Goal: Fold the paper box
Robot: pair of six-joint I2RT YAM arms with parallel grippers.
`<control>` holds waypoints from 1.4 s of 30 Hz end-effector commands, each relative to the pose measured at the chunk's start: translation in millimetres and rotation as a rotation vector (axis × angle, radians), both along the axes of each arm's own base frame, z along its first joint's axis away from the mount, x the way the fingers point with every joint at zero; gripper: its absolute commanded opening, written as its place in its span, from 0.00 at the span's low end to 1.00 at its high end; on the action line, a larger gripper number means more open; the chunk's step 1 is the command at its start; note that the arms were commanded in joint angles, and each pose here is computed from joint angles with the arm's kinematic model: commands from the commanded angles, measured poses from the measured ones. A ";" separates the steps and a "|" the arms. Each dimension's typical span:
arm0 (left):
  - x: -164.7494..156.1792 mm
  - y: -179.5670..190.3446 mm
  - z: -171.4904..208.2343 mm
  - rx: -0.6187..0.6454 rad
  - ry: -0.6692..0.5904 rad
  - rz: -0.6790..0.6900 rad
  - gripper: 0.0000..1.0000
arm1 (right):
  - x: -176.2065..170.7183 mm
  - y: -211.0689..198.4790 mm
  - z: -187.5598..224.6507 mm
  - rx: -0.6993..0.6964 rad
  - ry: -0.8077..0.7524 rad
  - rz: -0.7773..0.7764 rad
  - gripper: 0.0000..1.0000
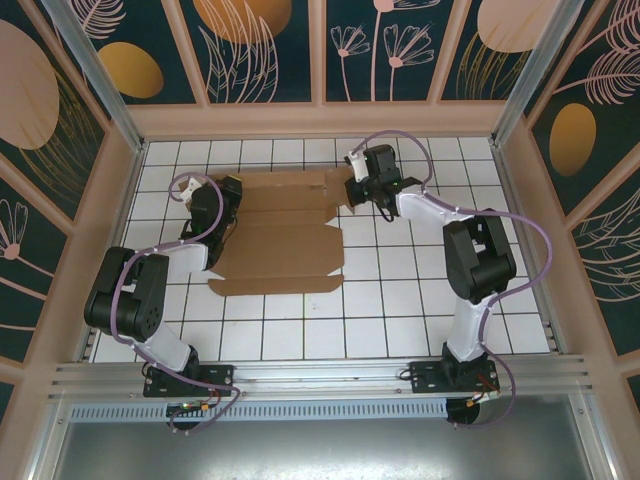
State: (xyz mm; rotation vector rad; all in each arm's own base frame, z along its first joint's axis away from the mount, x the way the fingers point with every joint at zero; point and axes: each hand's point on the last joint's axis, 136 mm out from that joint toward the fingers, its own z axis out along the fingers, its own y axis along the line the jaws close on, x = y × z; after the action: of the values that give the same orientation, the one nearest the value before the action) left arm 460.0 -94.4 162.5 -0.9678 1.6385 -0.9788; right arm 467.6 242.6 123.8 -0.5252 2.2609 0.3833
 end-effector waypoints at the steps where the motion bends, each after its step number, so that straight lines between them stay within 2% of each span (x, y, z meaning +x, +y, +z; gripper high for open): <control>1: -12.8 1.0 -55.3 0.031 0.181 -0.017 0.00 | 4.3 8.2 17.3 0.157 0.065 -0.149 0.09; 6: -13.1 0.9 -55.6 0.027 0.183 -0.015 0.00 | 0.5 42.0 37.0 0.374 0.124 -0.220 0.13; 12: -12.7 0.8 -59.1 0.016 0.198 -0.011 0.00 | -1.4 57.2 37.3 0.499 0.178 -0.472 0.21; 16: -12.8 0.2 -59.9 0.010 0.198 -0.013 0.00 | -6.9 59.1 39.9 0.610 0.198 -0.488 0.26; 21: -13.2 0.7 -58.5 0.019 0.196 -0.013 0.00 | -10.5 37.8 48.1 0.490 0.122 -0.422 0.36; 23: -13.3 0.6 -57.7 0.022 0.195 -0.016 0.00 | -23.2 39.6 59.7 0.462 0.083 -0.308 0.42; 25: -13.0 0.8 -57.8 0.032 0.197 -0.018 0.00 | -26.3 18.0 74.2 0.469 0.040 -0.223 0.56; 27: -12.6 0.0 -57.4 0.041 0.199 -0.023 0.00 | -38.7 13.7 93.2 0.479 -0.011 -0.075 0.59; 30: -12.0 0.1 -57.4 0.051 0.205 -0.025 0.00 | -41.6 -9.2 117.3 0.455 -0.127 -0.011 0.59; 35: -9.8 -0.2 -53.5 0.057 0.206 -0.026 0.00 | -1.1 -71.6 123.5 0.319 -0.293 -0.137 0.49; 38: -8.2 -0.8 -50.8 0.060 0.207 -0.028 0.00 | 23.5 -84.6 102.3 0.168 -0.311 -0.103 0.48; 42: -8.4 -0.1 -51.6 0.067 0.212 -0.027 0.00 | 39.5 -74.2 40.1 0.015 -0.207 0.061 0.43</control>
State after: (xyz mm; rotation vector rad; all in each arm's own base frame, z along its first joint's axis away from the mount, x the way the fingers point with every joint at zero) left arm 467.5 -88.7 162.0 -0.9998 1.6547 -0.9551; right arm 506.4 160.0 204.0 -0.3520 1.9887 0.4326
